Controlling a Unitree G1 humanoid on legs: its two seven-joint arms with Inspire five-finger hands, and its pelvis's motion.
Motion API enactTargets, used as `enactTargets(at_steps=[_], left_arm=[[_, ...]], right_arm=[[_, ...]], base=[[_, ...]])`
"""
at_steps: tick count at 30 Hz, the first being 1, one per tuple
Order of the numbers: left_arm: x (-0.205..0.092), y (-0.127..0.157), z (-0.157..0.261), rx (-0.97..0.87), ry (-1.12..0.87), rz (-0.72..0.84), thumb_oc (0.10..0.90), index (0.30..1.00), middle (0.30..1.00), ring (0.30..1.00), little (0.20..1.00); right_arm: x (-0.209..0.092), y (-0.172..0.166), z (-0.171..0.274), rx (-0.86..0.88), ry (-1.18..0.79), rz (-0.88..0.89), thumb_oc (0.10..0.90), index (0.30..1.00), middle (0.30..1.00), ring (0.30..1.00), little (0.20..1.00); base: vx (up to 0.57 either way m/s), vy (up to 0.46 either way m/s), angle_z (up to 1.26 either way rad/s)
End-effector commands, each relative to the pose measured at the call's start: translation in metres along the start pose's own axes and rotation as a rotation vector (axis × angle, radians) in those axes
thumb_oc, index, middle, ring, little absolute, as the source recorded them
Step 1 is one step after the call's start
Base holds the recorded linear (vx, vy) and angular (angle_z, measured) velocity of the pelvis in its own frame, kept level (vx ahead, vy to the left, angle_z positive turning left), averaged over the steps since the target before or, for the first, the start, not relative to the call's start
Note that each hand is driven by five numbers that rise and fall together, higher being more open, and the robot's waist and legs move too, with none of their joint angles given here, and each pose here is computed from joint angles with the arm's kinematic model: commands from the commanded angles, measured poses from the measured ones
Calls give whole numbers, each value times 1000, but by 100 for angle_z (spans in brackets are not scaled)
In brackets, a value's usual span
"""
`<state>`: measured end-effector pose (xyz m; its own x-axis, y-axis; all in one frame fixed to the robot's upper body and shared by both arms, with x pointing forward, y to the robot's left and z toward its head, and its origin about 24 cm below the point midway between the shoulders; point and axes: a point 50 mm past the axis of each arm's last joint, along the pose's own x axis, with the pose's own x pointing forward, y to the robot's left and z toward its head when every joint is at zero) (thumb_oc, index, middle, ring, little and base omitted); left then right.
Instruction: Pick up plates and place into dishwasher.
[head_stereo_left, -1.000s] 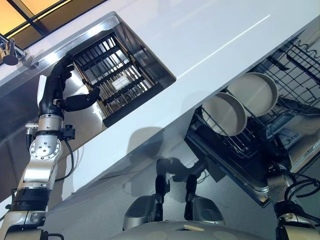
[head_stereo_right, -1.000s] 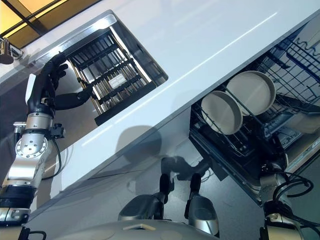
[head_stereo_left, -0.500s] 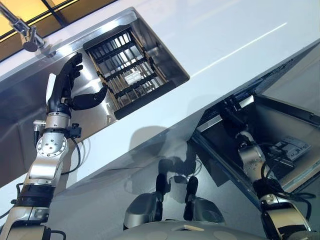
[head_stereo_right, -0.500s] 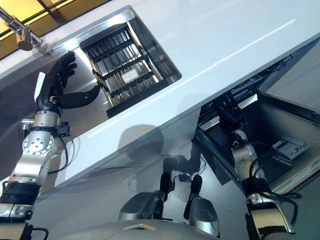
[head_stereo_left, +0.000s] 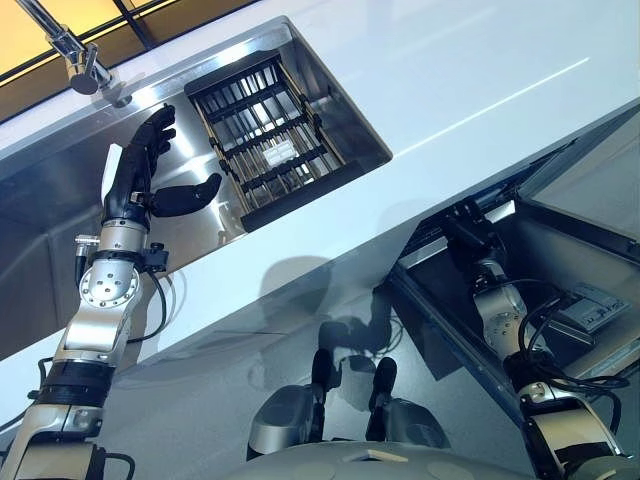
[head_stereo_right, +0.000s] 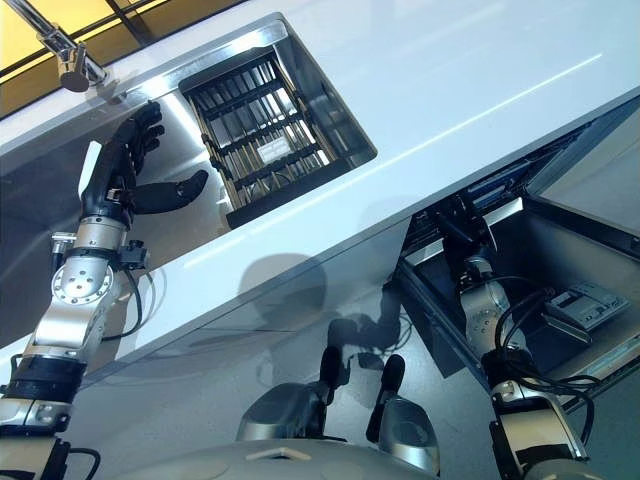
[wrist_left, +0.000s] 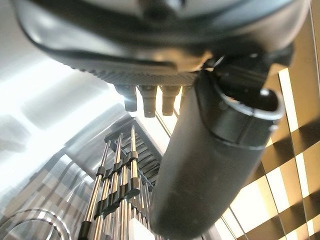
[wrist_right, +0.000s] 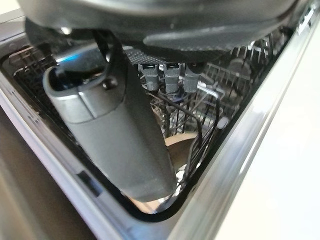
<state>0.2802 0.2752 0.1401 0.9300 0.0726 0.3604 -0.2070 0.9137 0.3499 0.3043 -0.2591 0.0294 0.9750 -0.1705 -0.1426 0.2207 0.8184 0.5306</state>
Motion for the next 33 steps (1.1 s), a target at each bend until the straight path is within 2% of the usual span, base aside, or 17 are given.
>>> enactTargets(at_steps=[1,7,12,19,28,33], left_arm=[[16,2,42,-21,-222,-9,800,900,900,900,900],[15,6,42,-21,-232,-3,800,900,900,900,900],[15,13,43,-18,-233,33,800,900,900,900,900],[18,19,47,-14,-252,78,800,900,900,900,900],[27,24,55,-42,-289,104,800,900,900,900,900],[27,27,53,-11,-285,100,800,900,900,900,900]], right_arm=[[20,102,60,-61,-279,410,800,900,900,900,900],[16,66,65,-95,-296,278,800,900,900,900,900],[14,36,82,-149,-332,64,800,900,900,900,900],[9,8,103,-176,-376,-136,800,900,900,900,900],[-9,-34,122,-178,-422,-278,800,900,900,900,900],[-23,-59,131,-119,-464,-370,800,900,900,900,900]], base=[[-20,3,8],[-49,9,2],[-51,12,-13],[-30,22,-22],[-28,10,-15],[-4,-35,-10]])
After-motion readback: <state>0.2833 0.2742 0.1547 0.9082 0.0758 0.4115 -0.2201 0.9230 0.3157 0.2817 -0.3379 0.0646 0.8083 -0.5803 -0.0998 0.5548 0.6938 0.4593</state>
